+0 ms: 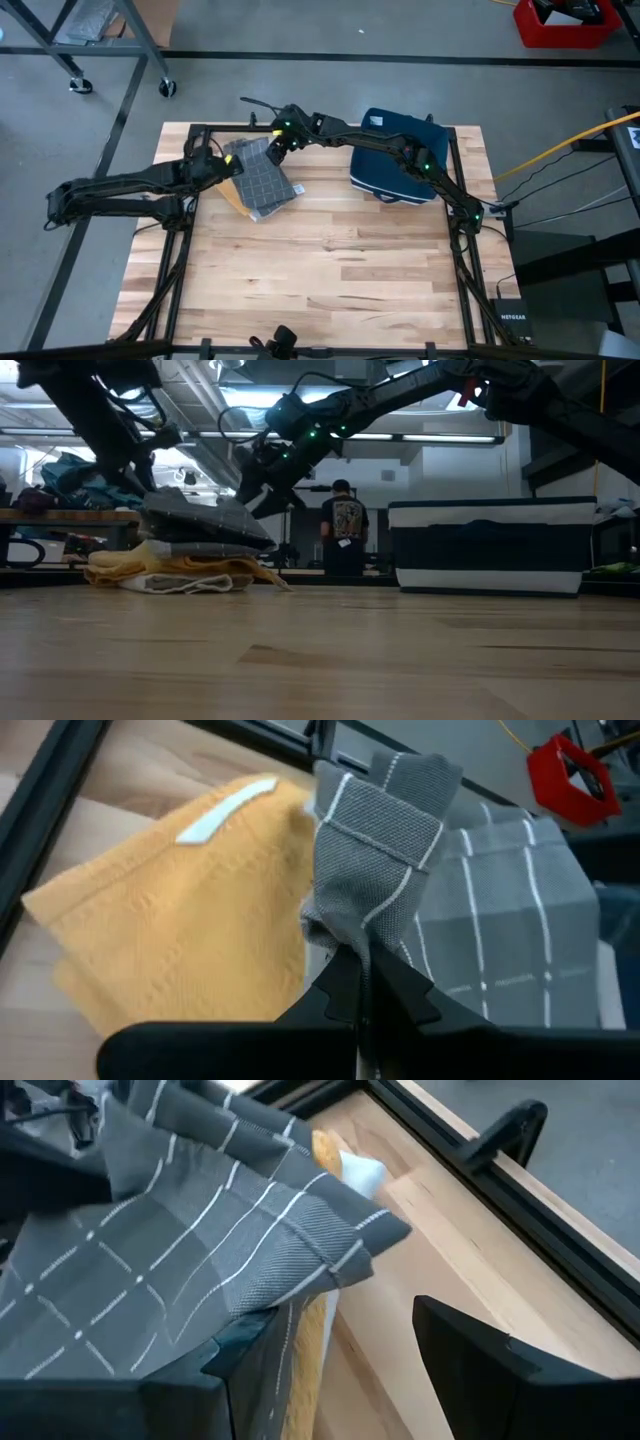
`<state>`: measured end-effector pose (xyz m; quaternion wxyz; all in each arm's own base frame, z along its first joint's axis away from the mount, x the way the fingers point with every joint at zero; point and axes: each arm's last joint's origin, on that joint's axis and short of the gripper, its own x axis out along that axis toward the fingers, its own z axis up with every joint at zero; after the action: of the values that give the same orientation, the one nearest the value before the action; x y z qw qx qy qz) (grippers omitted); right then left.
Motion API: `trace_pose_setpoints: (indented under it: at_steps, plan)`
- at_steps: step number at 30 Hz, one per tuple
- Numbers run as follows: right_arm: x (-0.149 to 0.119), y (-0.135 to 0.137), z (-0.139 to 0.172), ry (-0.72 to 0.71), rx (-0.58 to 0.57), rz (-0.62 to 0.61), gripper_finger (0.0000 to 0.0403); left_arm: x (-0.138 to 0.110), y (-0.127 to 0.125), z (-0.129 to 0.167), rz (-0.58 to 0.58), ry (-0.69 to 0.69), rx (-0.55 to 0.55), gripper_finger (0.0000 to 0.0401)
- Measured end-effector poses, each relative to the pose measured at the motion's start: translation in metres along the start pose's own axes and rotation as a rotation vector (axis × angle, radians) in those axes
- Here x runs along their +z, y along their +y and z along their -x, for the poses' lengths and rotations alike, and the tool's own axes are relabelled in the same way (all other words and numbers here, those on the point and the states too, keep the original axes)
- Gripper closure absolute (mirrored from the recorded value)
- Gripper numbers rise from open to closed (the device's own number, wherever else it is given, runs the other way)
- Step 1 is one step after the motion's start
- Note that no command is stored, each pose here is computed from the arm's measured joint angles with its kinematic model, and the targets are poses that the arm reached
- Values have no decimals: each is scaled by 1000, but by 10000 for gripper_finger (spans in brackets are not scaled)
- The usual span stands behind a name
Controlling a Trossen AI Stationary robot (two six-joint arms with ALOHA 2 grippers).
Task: Fold towel
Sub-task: Stack the gray patterned towel on top of the yellow towel
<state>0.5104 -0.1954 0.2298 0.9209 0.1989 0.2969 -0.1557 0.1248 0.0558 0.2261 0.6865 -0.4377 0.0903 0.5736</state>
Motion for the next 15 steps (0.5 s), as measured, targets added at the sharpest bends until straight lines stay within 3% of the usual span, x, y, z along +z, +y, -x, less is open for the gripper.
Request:
trace_pose_setpoints:
  at_steps: [4,8,15]
  plan:
    - [3,1,0,-32,22,5,174,-4,0,8,-15,25,-46,401]
    - [6,8,0,-47,115,16,174,-9,3,12,-36,55,-53,401]
    - [6,16,-1,-83,95,35,174,-14,23,16,-17,79,124,401]
